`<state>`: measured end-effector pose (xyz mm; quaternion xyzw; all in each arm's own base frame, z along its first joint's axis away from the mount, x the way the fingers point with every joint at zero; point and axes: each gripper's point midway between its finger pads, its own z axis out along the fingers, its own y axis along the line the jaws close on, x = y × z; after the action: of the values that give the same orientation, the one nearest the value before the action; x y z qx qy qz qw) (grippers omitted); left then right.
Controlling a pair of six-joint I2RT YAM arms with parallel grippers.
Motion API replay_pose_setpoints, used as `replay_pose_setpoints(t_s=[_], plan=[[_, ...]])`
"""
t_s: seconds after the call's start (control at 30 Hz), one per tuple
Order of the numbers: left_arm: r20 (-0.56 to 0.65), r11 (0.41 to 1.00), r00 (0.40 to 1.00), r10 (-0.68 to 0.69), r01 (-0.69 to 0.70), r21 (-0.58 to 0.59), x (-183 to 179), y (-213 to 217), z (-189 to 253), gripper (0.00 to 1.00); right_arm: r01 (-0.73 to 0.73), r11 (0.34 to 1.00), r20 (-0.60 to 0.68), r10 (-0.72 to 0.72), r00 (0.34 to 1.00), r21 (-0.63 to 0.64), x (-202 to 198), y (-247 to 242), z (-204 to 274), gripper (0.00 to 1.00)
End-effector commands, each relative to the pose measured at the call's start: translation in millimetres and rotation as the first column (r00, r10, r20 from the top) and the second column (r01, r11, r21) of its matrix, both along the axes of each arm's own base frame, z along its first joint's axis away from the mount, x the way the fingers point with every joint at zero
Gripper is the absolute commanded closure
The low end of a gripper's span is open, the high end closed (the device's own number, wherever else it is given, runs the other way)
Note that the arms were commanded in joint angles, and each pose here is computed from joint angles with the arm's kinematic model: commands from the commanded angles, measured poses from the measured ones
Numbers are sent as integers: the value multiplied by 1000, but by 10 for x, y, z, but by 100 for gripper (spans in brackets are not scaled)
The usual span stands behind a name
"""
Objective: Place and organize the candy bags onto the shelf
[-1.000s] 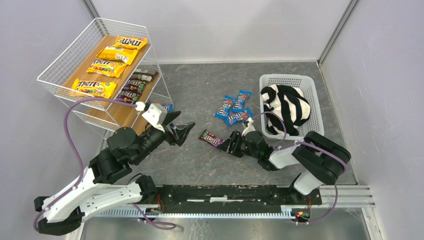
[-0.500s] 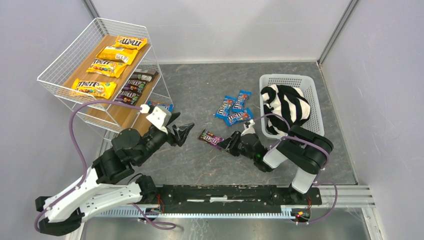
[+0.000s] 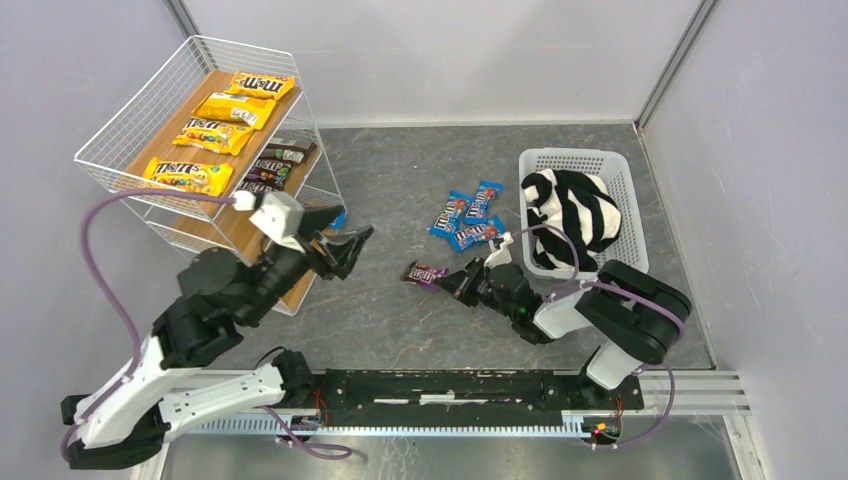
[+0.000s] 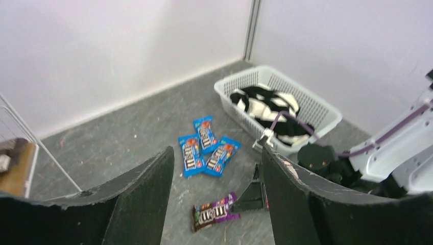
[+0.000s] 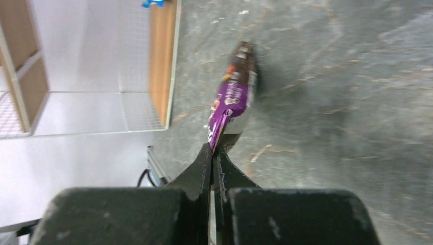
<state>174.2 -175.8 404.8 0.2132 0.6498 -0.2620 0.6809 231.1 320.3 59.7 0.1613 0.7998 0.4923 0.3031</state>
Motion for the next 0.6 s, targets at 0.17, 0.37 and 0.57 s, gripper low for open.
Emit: replay_pose_setpoints(t_s=[0.17, 0.37, 0.57], plan=[[67, 966, 998, -16, 32, -255, -311, 414, 1076, 28, -134, 968, 149, 103, 983, 214, -193, 586, 1114, 100], [85, 939, 995, -45, 71, -336, -477, 574, 1367, 27, -225, 927, 269, 145, 952, 299, -325, 1123, 1983, 100], [108, 920, 988, -107, 139, -366, -623, 596, 1500, 28, -321, 867, 360, 180, 915, 382, -458, 1720, 2729, 100]])
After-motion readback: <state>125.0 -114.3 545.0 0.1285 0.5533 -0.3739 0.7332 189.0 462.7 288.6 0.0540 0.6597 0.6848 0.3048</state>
